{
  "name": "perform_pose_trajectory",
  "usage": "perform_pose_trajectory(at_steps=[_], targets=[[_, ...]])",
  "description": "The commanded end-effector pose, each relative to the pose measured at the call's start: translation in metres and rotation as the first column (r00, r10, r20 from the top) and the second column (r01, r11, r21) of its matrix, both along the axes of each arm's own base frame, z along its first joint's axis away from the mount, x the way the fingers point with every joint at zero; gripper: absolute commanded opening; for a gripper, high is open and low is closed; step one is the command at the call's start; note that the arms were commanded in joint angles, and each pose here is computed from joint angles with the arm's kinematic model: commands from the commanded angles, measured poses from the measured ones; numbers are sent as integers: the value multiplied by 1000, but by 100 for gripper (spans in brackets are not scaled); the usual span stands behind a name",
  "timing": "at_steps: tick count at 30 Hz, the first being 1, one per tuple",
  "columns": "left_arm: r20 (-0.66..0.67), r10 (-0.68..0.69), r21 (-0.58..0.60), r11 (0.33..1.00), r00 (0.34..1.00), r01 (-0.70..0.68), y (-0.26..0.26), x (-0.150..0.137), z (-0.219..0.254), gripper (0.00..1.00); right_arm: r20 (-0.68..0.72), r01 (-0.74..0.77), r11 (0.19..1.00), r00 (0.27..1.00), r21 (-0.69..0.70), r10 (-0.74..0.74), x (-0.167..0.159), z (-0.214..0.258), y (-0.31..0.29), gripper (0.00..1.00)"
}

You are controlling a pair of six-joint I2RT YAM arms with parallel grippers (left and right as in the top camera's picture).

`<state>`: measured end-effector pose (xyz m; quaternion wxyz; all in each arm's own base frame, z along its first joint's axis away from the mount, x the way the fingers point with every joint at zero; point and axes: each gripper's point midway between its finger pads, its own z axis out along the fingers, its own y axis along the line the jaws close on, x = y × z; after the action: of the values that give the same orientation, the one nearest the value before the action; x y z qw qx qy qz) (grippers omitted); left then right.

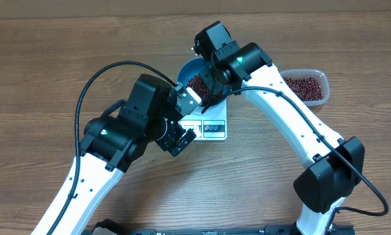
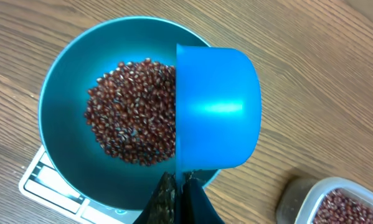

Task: Scoop item into bowl and weigh 150g on scale
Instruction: 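Tip the scoop to pour beans into the teal bowl, right gripper, then return the empty scoop to the bean tub with the right gripper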

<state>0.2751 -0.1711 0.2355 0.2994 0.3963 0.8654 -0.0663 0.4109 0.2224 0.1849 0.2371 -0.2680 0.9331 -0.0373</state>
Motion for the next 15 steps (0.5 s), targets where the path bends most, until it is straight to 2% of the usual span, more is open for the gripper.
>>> perform_pose_trajectory(at_steps=[1,9,15], targets=[[35,-4,-1,1000,999,4,1,5,10,100,86,0,1000,996,13,-1,1,33,3,4],[35,-4,-1,1000,999,4,1,5,10,100,97,43,998,994,55,-48,0,39,6,4],[35,-4,-1,1000,999,4,1,5,10,99,138,99,985,983,141,-119,-7,72,1,4]])
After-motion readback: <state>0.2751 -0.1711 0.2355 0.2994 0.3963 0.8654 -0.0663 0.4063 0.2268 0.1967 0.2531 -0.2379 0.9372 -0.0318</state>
